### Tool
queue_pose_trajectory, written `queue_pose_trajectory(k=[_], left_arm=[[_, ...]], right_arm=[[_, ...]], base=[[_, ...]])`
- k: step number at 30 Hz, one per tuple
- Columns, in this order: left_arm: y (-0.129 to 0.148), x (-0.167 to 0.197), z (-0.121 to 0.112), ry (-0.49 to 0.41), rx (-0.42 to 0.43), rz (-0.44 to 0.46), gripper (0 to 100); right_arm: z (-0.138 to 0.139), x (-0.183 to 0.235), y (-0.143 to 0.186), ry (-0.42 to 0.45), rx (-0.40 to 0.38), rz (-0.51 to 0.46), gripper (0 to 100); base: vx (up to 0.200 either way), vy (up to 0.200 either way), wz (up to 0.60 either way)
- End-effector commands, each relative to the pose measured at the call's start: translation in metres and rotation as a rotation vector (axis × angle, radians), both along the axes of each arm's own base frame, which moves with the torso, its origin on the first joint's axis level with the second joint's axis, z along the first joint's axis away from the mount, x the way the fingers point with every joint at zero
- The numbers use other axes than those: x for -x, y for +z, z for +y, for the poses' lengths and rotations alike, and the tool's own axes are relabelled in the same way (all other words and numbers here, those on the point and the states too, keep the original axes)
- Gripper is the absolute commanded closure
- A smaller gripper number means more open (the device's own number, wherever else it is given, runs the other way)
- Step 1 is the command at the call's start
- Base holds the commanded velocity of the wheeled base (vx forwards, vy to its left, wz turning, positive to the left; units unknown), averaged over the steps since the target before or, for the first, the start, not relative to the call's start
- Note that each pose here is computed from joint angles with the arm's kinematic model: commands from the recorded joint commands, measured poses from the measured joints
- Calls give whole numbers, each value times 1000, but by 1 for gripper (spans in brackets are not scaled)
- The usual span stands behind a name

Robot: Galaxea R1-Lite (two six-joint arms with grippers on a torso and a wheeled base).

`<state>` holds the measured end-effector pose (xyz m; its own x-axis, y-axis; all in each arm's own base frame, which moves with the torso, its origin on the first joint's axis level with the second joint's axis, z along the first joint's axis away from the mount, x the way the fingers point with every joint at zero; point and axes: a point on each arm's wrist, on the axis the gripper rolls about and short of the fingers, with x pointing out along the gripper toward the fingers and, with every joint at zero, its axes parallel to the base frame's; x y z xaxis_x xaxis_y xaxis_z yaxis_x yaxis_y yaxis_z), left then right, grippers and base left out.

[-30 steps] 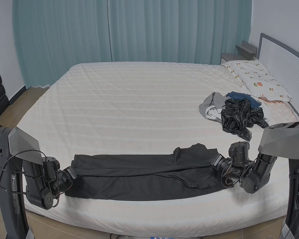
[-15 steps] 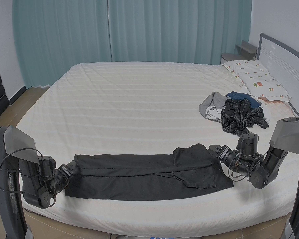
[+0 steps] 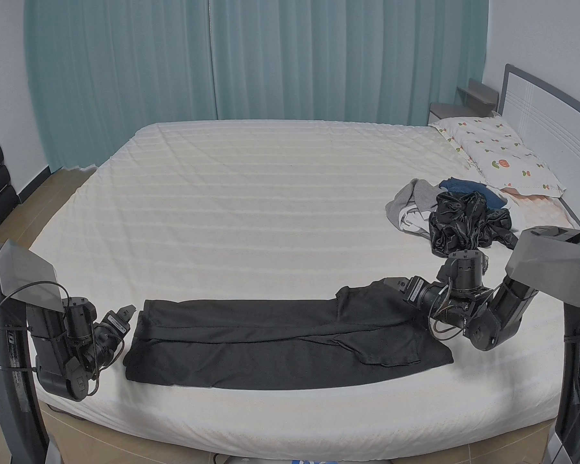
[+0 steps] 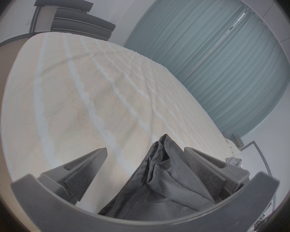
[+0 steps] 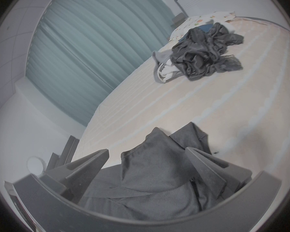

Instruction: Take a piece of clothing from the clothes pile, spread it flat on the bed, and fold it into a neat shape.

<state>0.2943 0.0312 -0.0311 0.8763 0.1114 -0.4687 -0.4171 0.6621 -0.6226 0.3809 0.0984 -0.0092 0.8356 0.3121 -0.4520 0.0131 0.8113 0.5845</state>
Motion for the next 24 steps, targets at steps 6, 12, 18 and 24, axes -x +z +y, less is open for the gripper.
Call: queue_pose_trajectory(k=[6, 12, 18, 24], left_arm=[[-4, -1, 0, -1, 1, 0, 0], [-4, 0, 0, -1, 1, 1, 0], [0, -3, 0, 0, -3, -18, 0], [16, -17, 2, -5, -17, -112, 0]], right_arm=[[-6, -3, -24, -4, 44, 42, 100], [-16, 4, -21, -24, 46, 53, 100], [-24, 17, -27, -34, 52, 83, 100], [-31, 22, -20, -56, 22, 46, 0]], base=[[0, 0, 0], [0, 0, 0], [0, 0, 0], [0, 0, 0]])
